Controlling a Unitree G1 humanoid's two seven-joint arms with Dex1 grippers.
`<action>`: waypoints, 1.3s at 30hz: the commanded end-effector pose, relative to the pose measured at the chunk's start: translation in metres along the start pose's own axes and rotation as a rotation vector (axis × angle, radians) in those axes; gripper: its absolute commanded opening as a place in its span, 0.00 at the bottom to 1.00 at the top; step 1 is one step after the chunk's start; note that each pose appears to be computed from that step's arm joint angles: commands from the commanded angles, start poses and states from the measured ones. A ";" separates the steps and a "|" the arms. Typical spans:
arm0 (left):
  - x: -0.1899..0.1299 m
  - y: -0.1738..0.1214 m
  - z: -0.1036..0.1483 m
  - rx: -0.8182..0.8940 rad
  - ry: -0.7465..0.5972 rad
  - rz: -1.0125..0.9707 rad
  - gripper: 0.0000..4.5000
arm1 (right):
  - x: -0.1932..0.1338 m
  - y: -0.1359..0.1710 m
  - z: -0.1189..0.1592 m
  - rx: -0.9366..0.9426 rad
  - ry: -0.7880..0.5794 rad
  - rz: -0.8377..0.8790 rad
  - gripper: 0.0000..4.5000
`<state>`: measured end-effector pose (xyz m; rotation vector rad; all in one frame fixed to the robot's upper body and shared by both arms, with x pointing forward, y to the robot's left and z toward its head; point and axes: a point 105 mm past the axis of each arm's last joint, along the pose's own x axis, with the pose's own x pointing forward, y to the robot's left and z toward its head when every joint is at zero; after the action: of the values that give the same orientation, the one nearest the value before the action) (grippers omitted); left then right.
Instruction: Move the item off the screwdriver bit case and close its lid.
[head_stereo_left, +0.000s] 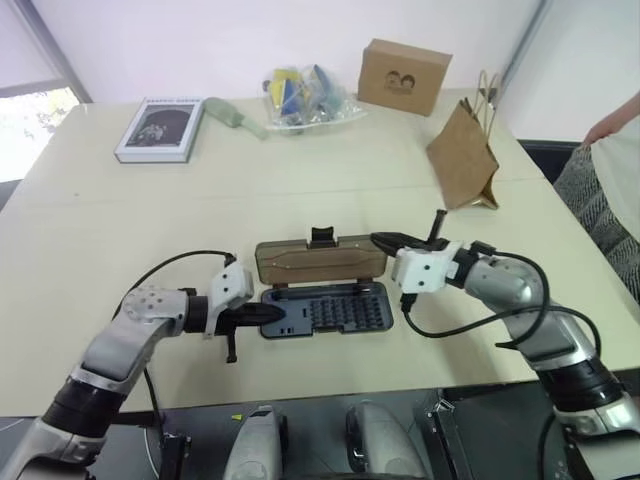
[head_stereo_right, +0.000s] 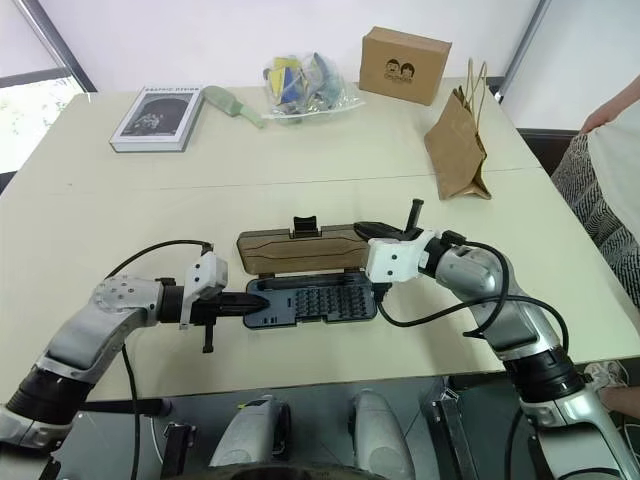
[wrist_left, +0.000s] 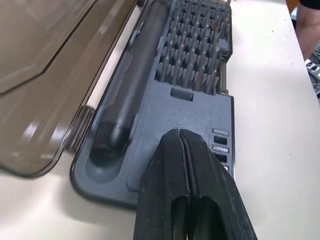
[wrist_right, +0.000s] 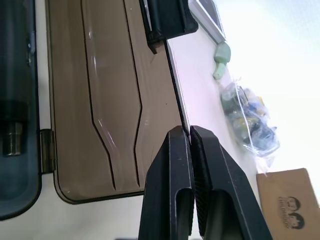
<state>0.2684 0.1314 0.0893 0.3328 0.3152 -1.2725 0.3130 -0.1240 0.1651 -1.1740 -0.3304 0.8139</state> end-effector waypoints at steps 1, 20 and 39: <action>0.000 0.002 -0.003 -0.004 0.027 0.000 0.00 | -0.014 -0.027 0.014 -0.050 -0.027 -0.073 0.00; -0.003 0.015 -0.017 -0.006 -0.008 0.012 0.00 | -0.008 0.008 0.006 0.050 -0.009 -0.092 0.00; -0.029 0.016 0.126 -0.002 -0.351 -0.116 0.00 | -0.005 0.004 0.004 0.019 -0.027 -0.087 0.00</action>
<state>0.2878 0.1098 0.2020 0.1021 0.0722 -1.3907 0.3066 -0.1279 0.1540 -1.1254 -0.3437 0.7641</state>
